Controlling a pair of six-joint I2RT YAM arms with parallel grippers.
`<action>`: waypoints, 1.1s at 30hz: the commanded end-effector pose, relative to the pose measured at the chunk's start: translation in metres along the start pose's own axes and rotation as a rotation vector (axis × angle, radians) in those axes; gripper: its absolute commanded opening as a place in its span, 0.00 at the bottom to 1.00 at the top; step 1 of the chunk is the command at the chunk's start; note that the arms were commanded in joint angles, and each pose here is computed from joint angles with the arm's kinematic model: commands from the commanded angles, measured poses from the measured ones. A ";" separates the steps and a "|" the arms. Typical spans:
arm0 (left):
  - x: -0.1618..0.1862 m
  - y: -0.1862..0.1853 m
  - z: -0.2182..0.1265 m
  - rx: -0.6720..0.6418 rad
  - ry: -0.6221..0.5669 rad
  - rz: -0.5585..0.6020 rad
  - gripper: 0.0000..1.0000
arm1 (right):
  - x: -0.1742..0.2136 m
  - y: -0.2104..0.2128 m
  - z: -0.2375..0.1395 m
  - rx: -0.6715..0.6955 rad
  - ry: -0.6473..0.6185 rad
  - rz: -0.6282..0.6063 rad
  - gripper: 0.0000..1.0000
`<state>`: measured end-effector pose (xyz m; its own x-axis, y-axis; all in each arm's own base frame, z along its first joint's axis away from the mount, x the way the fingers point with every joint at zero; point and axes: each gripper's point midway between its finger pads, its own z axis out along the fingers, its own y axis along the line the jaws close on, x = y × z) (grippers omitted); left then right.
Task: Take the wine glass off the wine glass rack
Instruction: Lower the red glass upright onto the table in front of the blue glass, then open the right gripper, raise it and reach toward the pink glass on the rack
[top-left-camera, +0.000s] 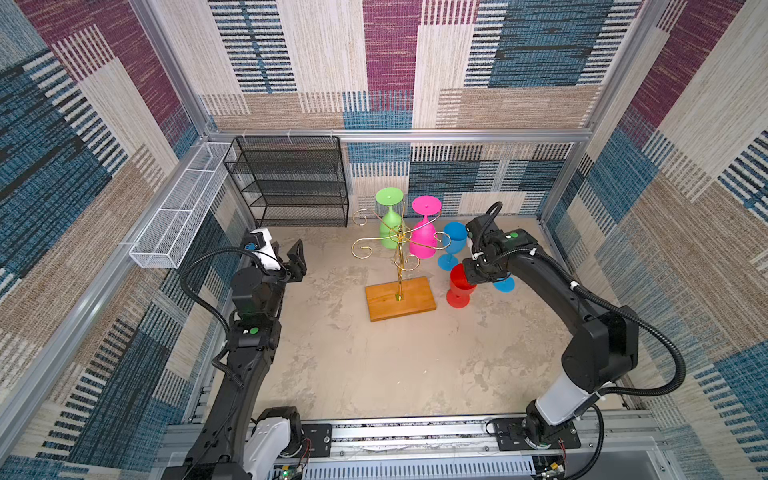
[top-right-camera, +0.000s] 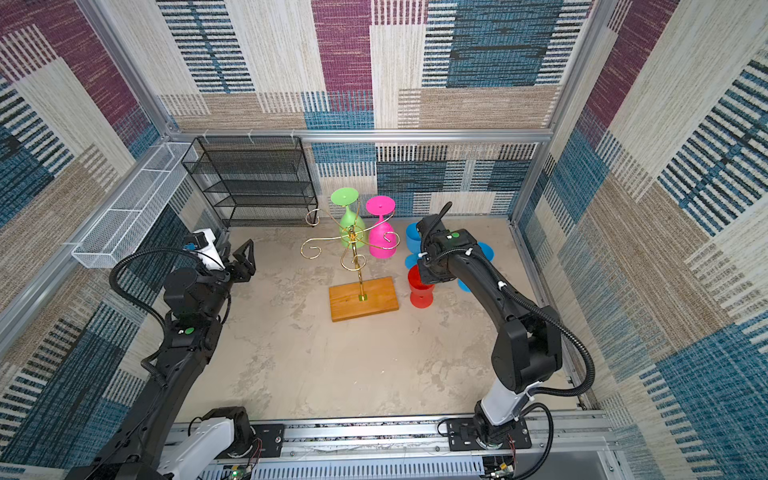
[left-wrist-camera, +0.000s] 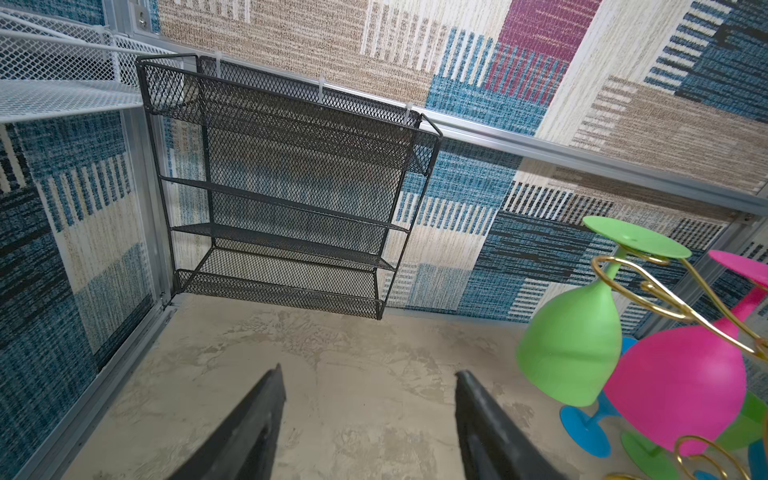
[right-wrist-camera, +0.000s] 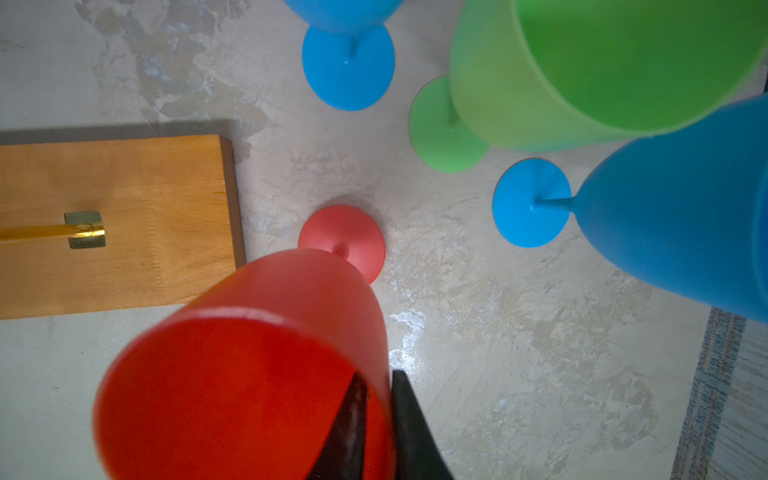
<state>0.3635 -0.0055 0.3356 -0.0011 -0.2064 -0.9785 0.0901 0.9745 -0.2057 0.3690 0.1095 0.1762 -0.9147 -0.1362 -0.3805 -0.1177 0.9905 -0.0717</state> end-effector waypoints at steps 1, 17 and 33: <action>0.001 -0.002 0.000 0.011 0.001 0.003 0.67 | -0.014 0.007 -0.009 -0.047 -0.061 0.003 0.22; 0.001 -0.001 -0.001 0.005 -0.002 0.002 0.67 | -0.071 0.009 -0.145 -0.479 -0.513 0.126 0.30; 0.001 0.000 -0.003 0.001 -0.004 0.012 0.67 | -0.141 0.033 -0.179 -0.961 -0.682 0.189 0.69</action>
<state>0.3608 -0.0056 0.3341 -0.0002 -0.2060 -0.9786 0.0899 0.9746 -0.2052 0.4203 0.1556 0.3725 -0.6097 0.3129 -0.7282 -0.4397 0.6309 0.6393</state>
